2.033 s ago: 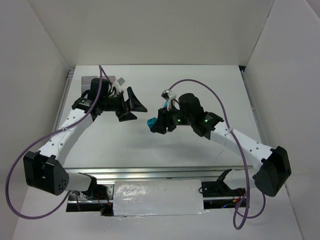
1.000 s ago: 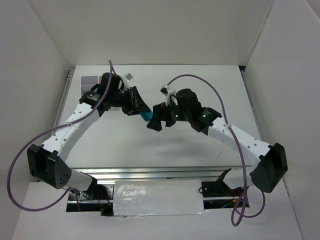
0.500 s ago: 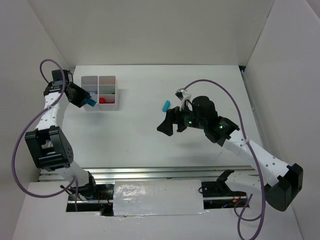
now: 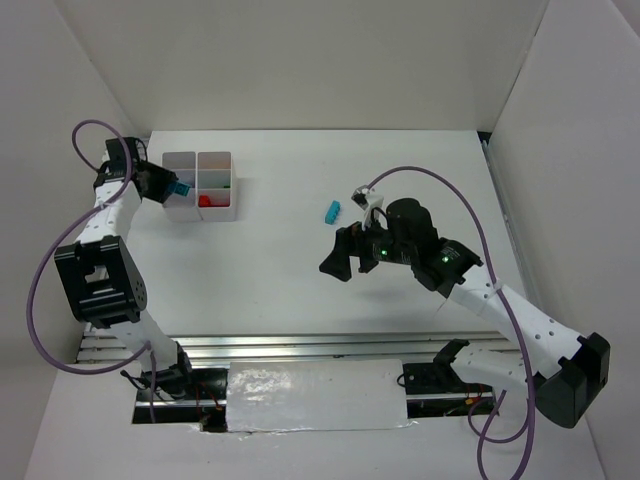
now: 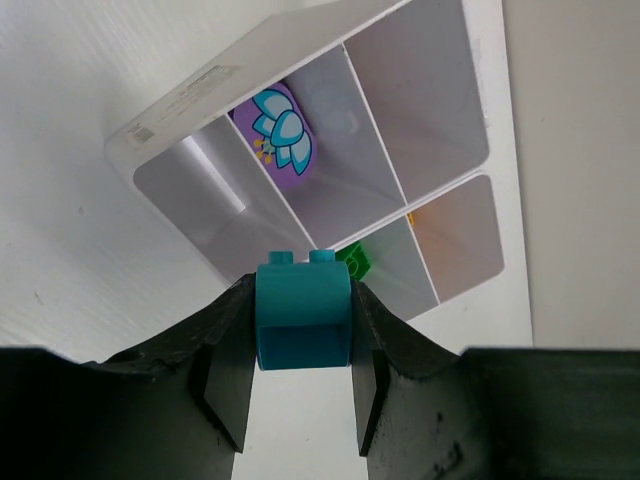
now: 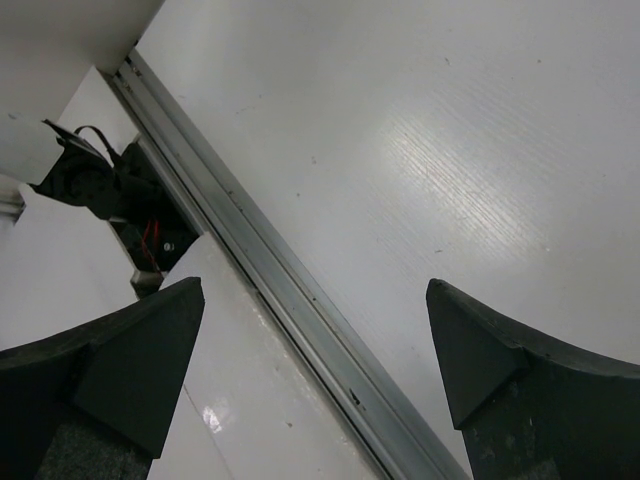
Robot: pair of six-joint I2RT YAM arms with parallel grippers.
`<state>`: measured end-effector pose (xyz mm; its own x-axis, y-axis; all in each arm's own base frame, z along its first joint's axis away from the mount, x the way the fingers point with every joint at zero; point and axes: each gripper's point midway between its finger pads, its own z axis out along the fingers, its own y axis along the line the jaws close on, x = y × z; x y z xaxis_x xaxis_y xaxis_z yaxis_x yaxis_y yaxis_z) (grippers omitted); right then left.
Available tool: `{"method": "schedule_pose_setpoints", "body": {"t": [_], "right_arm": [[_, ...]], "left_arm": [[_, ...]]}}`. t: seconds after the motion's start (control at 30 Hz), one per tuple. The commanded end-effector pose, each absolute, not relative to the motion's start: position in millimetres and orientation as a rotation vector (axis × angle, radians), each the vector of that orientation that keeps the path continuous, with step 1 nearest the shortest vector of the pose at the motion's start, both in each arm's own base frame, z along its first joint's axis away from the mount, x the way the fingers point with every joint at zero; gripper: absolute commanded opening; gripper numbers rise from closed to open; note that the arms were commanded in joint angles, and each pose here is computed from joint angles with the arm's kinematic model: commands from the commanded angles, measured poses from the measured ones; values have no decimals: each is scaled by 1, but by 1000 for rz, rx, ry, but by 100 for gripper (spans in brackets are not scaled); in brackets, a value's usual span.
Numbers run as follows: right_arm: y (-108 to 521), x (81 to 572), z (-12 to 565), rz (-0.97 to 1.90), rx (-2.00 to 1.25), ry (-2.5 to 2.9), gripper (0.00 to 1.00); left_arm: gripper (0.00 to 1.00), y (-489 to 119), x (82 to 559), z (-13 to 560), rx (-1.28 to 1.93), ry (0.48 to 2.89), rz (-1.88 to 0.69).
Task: Sort the legos into containers by color
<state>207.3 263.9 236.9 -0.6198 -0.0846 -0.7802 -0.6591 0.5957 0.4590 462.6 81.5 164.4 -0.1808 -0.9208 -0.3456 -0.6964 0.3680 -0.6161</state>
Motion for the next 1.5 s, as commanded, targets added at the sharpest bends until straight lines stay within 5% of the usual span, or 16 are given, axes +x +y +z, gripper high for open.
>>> {"method": "schedule_pose_setpoints", "body": {"t": [0.0,0.23,0.57,0.97,1.23,1.47], "right_arm": [[262,203,242,994,-631,2055,100],[263,204,244,993,-648,2057,100],[265,201,244,1011,-668,2056,100],[264,207,239,981,-628,2074,100],[271,217,232,987,-580,2109,100],[280,226,228,1009,-555,2138,100]], "left_arm": [[7,91,469,182,-1417,1845,-436],[20,91,464,163,-1468,1862,-426],[59,101,469,148,-1452,1866,-406],[78,111,472,169,-1411,1815,-409],[81,110,468,206,-1273,1809,-395],[92,85,467,187,-1192,1981,-449]]}}
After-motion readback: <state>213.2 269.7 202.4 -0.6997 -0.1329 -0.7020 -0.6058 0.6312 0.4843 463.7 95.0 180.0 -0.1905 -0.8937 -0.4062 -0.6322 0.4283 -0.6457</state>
